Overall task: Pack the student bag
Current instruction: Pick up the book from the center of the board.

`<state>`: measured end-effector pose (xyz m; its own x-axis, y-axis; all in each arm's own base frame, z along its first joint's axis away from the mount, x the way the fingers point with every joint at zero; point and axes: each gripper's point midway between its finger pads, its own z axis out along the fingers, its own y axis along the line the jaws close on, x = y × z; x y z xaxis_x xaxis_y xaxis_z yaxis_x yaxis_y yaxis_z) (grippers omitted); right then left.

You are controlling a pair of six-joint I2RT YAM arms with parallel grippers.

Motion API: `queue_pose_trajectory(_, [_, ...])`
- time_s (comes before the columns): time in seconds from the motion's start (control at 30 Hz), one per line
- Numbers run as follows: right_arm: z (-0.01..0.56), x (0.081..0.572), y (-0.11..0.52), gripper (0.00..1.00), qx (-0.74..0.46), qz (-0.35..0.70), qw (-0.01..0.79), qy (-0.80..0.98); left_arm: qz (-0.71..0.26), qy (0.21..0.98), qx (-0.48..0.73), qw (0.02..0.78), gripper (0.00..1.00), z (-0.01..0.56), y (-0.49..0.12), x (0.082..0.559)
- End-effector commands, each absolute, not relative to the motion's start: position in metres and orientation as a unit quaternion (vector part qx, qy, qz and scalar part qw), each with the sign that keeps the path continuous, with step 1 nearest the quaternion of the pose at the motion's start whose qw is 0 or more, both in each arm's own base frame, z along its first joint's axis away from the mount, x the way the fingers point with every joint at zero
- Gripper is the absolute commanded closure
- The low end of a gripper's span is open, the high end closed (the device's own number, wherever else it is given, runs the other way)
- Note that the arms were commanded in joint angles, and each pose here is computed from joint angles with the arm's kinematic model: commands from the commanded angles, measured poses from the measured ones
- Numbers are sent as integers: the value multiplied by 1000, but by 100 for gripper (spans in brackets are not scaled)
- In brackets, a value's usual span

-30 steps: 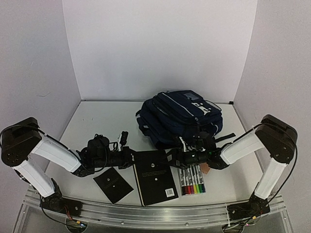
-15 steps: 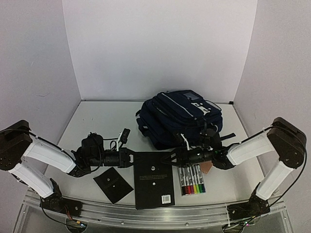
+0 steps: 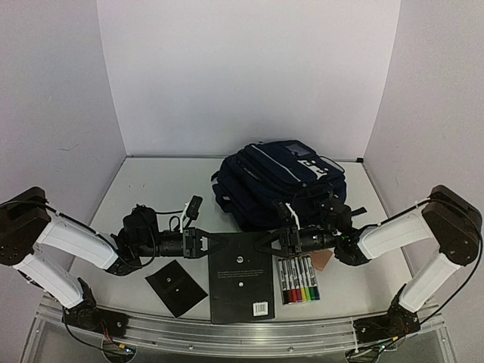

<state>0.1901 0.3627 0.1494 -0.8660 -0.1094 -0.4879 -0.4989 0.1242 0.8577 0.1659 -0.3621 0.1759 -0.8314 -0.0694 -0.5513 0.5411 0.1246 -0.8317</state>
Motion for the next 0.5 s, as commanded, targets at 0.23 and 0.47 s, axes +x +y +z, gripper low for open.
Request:
queue_pose_trajectory(0.23, [222, 187, 364, 99, -235, 674, 255, 652, -628, 714, 154, 270, 92, 188, -361, 183])
queue_pose_trajectory(0.47, [226, 198, 356, 100, -237, 623, 299, 683, -548, 776, 116, 291, 40, 174, -330, 201])
